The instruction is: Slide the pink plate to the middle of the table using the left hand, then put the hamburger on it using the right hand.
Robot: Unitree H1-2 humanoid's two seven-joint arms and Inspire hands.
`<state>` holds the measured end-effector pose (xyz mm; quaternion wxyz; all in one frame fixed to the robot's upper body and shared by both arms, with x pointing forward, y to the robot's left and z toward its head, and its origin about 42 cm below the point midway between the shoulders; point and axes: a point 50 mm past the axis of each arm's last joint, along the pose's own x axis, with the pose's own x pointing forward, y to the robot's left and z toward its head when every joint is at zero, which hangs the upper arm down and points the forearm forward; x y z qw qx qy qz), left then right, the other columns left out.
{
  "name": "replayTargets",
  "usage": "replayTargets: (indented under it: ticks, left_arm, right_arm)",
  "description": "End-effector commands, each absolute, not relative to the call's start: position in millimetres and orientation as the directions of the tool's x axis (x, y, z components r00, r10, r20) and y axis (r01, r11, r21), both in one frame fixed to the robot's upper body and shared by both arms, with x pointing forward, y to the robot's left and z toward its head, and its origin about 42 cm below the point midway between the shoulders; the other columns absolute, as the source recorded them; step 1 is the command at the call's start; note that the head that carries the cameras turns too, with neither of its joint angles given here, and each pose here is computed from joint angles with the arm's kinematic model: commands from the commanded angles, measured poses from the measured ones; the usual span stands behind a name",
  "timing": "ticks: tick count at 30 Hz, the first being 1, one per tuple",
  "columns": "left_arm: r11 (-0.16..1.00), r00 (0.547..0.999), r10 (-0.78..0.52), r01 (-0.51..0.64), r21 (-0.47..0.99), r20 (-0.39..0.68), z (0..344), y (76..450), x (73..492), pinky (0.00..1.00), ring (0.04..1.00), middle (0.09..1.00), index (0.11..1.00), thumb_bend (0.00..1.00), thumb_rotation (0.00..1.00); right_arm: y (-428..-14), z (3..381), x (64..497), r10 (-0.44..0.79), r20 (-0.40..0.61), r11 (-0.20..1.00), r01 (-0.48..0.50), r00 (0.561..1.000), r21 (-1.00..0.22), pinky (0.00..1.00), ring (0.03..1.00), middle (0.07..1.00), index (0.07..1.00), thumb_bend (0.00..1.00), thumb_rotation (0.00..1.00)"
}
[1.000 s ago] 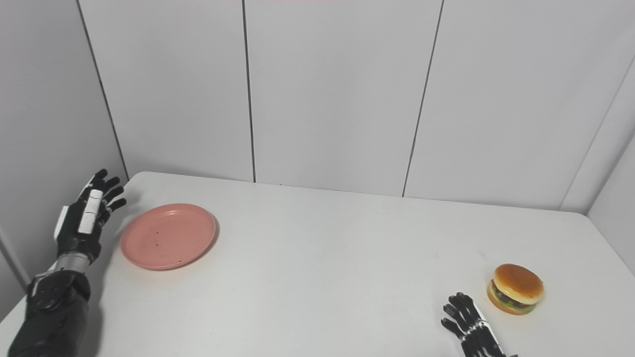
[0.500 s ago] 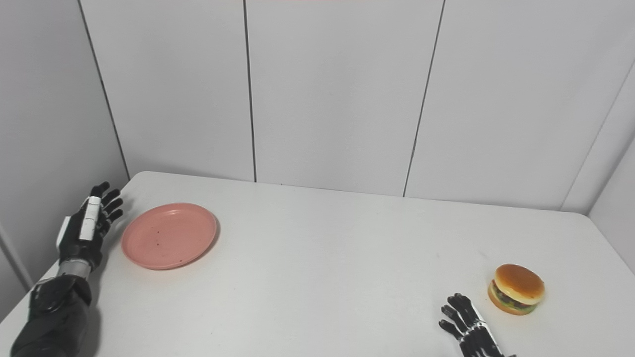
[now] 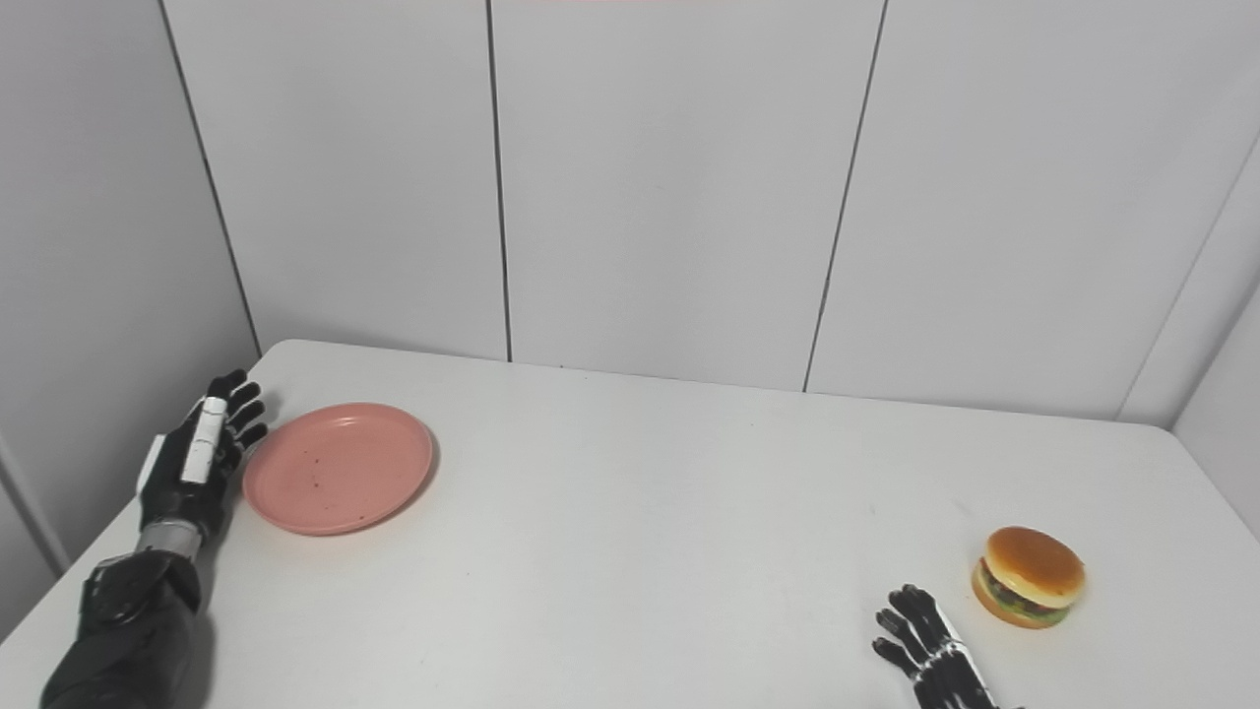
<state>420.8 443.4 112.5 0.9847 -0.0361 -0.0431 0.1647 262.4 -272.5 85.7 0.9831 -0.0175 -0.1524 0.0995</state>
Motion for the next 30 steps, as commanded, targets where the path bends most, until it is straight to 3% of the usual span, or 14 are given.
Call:
replayTargets:
  ticks: [1,5,11,24,30]
  left_arm:
    - [0.956,0.943,0.292,-0.287,-0.054,0.158,137.5,443.6,436.5,0.88,0.919,0.904,0.869,0.88,0.8]
    - [0.967,0.956,0.253,-0.252,-0.023,0.148,132.6,436.0,436.5,0.91,0.937,0.924,0.898,0.93,0.8]
    - [0.976,0.965,0.219,-0.22,-0.009,0.143,129.5,423.2,439.7,0.92,0.93,0.916,0.888,0.89,0.8]
    - [0.986,0.972,0.166,-0.161,-0.038,0.166,129.5,398.9,445.7,0.91,0.903,0.885,0.849,0.96,0.77]
    - [0.988,0.973,0.153,-0.145,-0.053,0.173,129.9,385.3,448.3,0.78,0.889,0.876,0.835,0.97,0.77]
  right_arm:
    - [-294.4,56.6,258.1,0.153,0.077,0.987,-0.148,0.985,-0.063,0.84,0.882,0.918,0.913,0.96,0.92]
    - [-293.3,57.7,257.9,0.155,0.08,0.986,-0.15,0.985,-0.067,0.85,0.882,0.92,0.916,0.96,0.92]
    - [-290.9,59.0,258.7,0.156,0.082,0.986,-0.15,0.984,-0.069,0.85,0.884,0.918,0.914,0.96,0.92]
    - [-286.6,61.6,258.4,0.161,0.085,0.984,-0.153,0.983,-0.094,0.84,0.887,0.926,0.917,0.96,0.93]
    - [-284.9,61.6,258.7,0.163,0.084,0.983,-0.154,0.983,-0.104,0.84,0.889,0.929,0.919,0.97,0.94]
